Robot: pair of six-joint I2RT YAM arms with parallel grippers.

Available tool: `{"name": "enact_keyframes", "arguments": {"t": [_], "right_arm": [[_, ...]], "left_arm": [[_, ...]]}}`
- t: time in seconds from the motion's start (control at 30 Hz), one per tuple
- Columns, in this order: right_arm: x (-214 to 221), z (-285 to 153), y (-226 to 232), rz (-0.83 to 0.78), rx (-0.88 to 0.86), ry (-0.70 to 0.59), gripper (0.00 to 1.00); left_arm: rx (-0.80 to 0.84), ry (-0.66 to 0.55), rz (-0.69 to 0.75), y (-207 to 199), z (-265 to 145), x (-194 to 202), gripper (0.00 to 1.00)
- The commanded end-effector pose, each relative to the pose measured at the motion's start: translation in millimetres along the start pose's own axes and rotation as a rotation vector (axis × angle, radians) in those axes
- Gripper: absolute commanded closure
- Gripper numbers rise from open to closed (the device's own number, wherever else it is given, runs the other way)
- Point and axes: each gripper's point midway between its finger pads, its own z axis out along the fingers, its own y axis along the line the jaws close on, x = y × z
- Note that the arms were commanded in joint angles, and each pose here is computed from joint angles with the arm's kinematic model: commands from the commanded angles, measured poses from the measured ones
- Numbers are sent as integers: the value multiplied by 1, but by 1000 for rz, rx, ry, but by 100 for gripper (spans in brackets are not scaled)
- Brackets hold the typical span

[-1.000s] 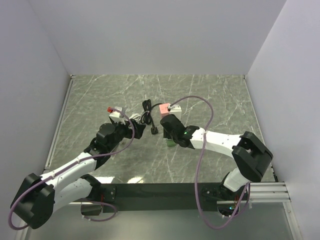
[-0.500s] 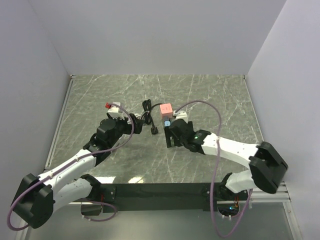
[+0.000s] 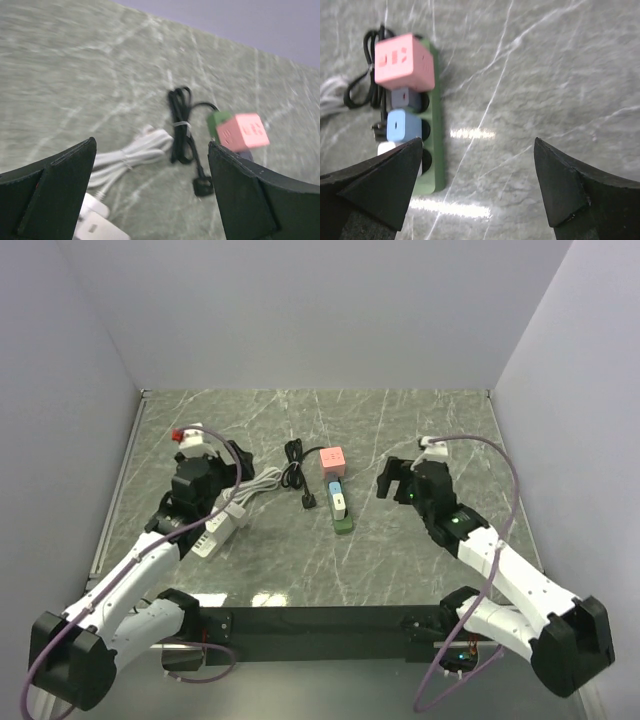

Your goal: Insert the plug

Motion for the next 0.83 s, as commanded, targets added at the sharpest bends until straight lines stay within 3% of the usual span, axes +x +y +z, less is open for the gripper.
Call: {"name": "enact_keyframes", "arguments": {"t": [0.0, 0.3, 0.8], "right_arm": [[-43, -10, -4, 48, -40, -149, 2], [-114, -34, -38, 135, -27, -345, 1], [-132, -49, -47, 131, -28, -407, 0]], "left_arm": [[-92, -52, -20, 24, 0, -34, 1], [-205, -80, -30, 68, -8, -61, 0], [-252, -133, -30, 73, -16, -78, 0]]}}
